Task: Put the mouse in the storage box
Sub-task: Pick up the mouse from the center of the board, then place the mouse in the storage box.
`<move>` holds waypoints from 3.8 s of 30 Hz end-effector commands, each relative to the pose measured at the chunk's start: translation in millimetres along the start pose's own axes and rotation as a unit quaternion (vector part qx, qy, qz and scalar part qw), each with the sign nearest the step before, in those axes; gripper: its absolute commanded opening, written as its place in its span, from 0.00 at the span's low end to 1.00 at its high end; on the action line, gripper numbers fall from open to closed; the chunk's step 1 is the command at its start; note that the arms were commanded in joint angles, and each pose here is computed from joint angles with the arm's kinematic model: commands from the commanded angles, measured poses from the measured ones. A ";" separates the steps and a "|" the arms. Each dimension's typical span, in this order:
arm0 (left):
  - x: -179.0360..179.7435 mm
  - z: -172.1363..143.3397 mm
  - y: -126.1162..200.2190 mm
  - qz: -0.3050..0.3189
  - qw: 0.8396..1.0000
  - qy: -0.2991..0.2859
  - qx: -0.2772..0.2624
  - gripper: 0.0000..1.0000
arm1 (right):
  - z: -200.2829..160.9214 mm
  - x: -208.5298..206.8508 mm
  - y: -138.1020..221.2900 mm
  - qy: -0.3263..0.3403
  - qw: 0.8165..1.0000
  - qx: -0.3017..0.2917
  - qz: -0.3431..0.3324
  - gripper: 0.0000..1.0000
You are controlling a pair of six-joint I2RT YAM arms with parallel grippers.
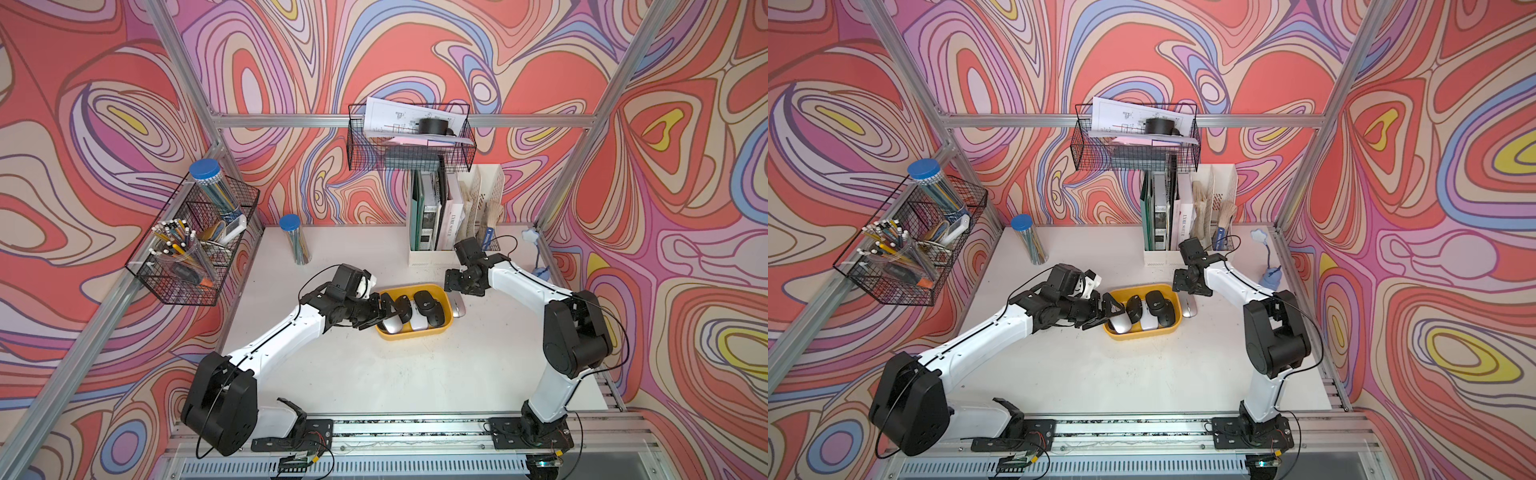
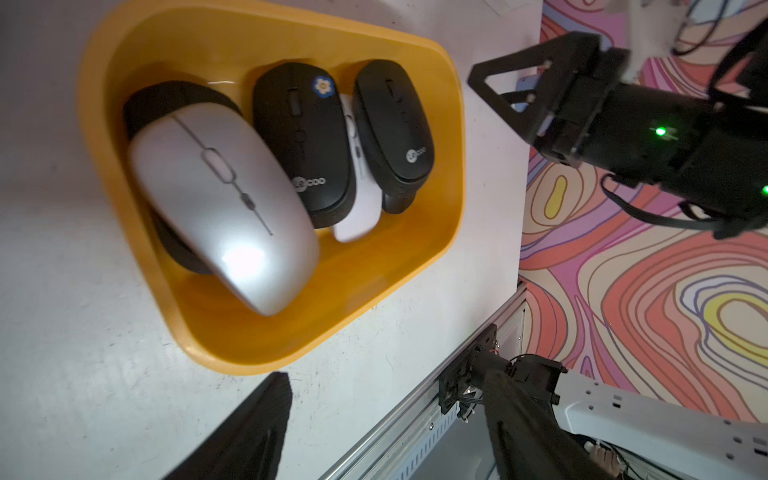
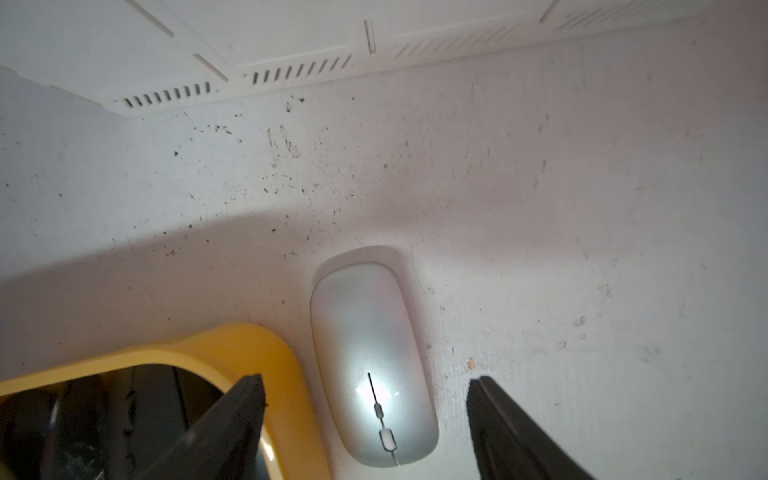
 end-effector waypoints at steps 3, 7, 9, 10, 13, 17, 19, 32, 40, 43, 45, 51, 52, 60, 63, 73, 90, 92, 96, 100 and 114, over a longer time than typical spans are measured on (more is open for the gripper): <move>-24.8 7.8 -10.8 -0.029 0.998 -0.046 0.008 0.79 | -2.0 -13.8 -14.1 -0.005 1.000 0.015 -0.006 0.80; -27.1 6.1 -17.7 -0.030 0.998 -0.048 0.017 0.79 | -6.1 -15.9 -22.1 0.002 1.000 0.031 0.002 0.80; -24.9 4.5 -19.3 -0.026 0.998 -0.045 0.020 0.79 | -9.6 -13.5 -25.6 0.007 0.999 0.038 0.021 0.80; -23.9 3.6 -20.4 -0.026 0.998 -0.044 0.022 0.79 | -11.9 -12.6 -27.7 0.011 0.999 0.044 0.030 0.80; -21.9 1.7 -21.0 -0.024 0.999 -0.042 0.023 0.79 | -14.8 -10.6 -31.1 0.018 0.997 0.057 0.047 0.81; -21.6 0.7 -19.8 -0.022 0.999 -0.042 0.023 0.79 | -17.8 -12.1 -33.0 0.023 0.997 0.061 0.042 0.81; -21.8 0.5 -19.8 -0.022 0.999 -0.043 0.023 0.79 | -18.9 -13.0 -33.3 0.024 0.997 0.063 0.041 0.81; -19.0 -0.7 -24.1 -0.021 0.999 -0.039 0.028 0.79 | -33.7 -9.1 -51.0 0.061 0.993 0.102 0.005 0.80; -18.8 -0.7 -23.9 -0.018 0.999 -0.039 0.029 0.79 | -34.5 -9.7 -55.1 0.061 0.992 0.105 -0.023 0.63; -18.4 -1.1 -23.3 -0.016 0.999 -0.040 0.028 0.79 | -36.2 -8.9 -51.8 0.059 0.993 0.098 -0.010 0.60; -17.3 -1.5 -24.4 -0.014 0.999 -0.037 0.032 0.79 | -35.7 -8.2 -46.4 0.055 0.995 0.088 -0.003 0.60; -19.9 -2.4 -36.3 -0.010 0.998 -0.034 0.050 0.78 | -34.3 -8.2 -24.6 0.048 0.997 0.065 0.011 0.59; -22.1 -2.3 -38.4 -0.010 0.998 -0.037 0.051 0.78 | -33.7 -8.4 -19.9 0.047 0.997 0.059 0.013 0.59; -27.3 7.0 -56.8 0.046 0.996 -0.042 0.065 0.76 | -36.9 -8.9 21.9 0.045 0.998 0.030 0.038 0.58; -28.3 10.7 -57.8 0.051 0.996 -0.041 0.055 0.76 | -40.4 0.3 38.3 0.059 0.997 0.021 0.048 0.58; -27.6 11.8 -51.4 0.070 0.996 -0.040 0.041 0.76 | -58.1 51.4 64.4 0.114 0.991 0.001 0.073 0.59; 31.7 8.6 24.1 0.113 0.991 0.052 -0.052 0.78 | -78.8 125.4 60.3 0.165 0.978 0.007 0.130 0.59; 32.5 7.1 26.4 0.117 0.991 0.050 -0.051 0.78 | -81.0 132.4 59.9 0.167 0.976 0.008 0.138 0.59; 32.9 5.7 23.1 0.106 0.992 0.054 -0.044 0.78 | -89.8 145.3 43.5 0.178 0.975 0.021 0.133 0.60; 36.7 3.1 17.1 0.095 0.993 0.062 -0.037 0.78 | -92.5 148.6 30.4 0.183 0.975 0.025 0.119 0.60; 40.9 -0.2 13.2 0.095 0.993 0.061 -0.028 0.79 | -104.4 147.1 8.7 0.185 0.976 0.048 0.102 0.63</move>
Point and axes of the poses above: each gripper's point midway between its finger pads, its own y axis back along the fingers, its own x axis along the line the jaws close on, z = x × y, the point moved 9 cm from there along y, back along the fingers, and after that the axes turned 6 degrees about -y, right-handed, at the moved point
